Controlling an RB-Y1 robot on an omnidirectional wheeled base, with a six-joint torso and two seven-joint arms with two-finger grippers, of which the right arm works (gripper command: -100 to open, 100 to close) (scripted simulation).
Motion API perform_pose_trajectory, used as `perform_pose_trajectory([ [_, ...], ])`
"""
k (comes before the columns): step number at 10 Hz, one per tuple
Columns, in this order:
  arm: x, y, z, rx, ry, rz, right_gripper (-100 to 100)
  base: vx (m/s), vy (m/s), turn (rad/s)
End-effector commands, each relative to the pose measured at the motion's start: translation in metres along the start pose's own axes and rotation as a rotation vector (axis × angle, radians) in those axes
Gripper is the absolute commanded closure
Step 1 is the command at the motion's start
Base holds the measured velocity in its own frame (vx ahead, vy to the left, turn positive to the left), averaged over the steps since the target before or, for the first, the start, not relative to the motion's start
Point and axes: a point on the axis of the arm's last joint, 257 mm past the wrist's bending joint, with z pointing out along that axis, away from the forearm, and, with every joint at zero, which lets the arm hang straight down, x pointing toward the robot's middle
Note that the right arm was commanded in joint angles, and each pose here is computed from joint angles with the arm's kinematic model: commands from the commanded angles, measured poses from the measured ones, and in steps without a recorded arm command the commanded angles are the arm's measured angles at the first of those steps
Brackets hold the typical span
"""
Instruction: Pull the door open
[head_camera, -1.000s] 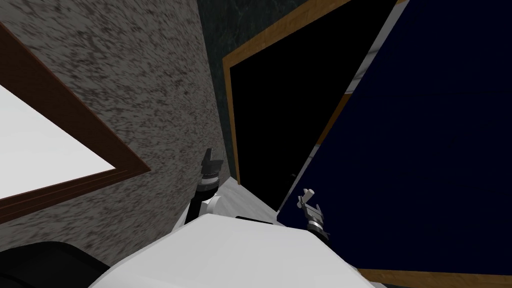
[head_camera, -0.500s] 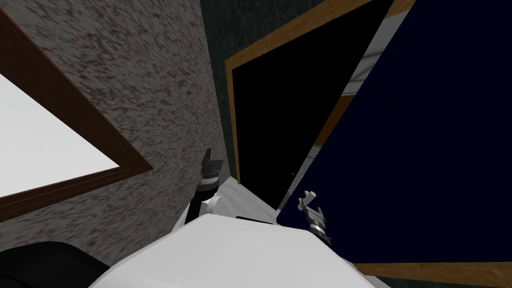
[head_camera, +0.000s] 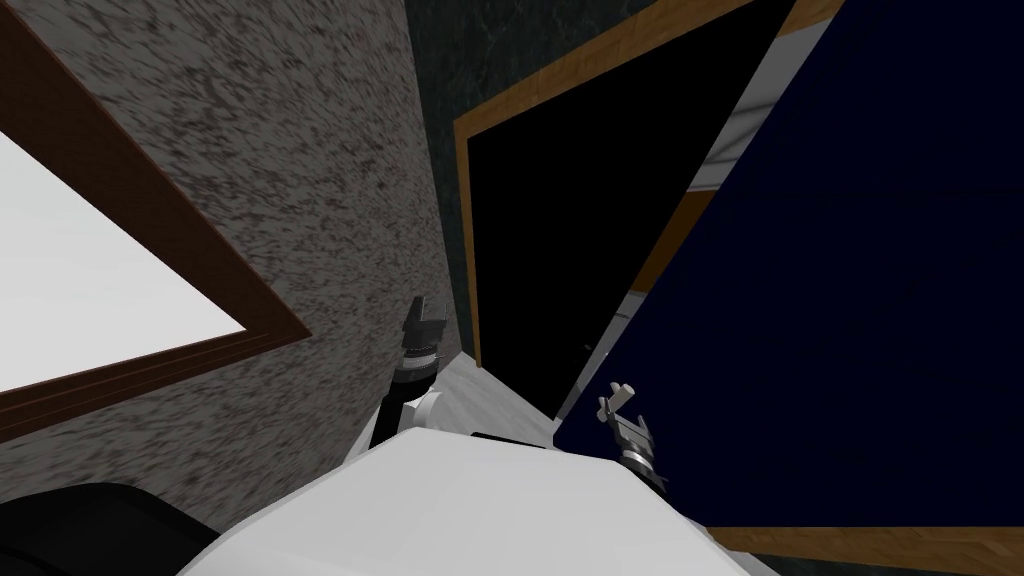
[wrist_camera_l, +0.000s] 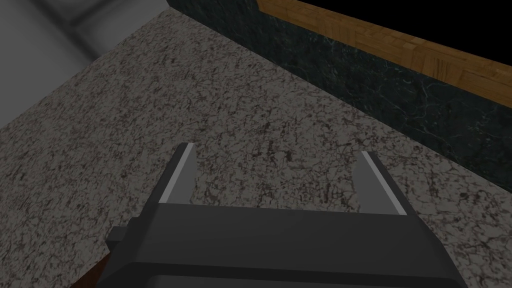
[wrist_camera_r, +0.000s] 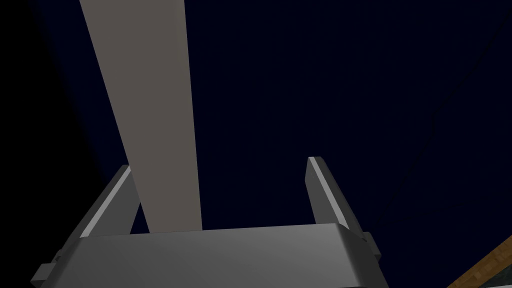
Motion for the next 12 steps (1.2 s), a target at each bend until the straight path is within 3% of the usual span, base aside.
perform_pose_trajectory([
  [1, -0.009, 0.029, -0.0088, -0.045, -0.029, -0.035, 100, -0.036, 0.007, -0.026],
  [5, -0.012, 0.04, -0.0145, -0.057, -0.04, -0.045, 100, -0.042, 0.012, -0.02],
  [10, -0.012, 0.04, -0.0145, -0.057, -0.04, -0.045, 100, -0.015, 0.002, -0.007],
  [12, -0.001, 0.033, -0.0085, -0.048, -0.013, -0.031, 100, -0.004, 0.011, -0.006],
])
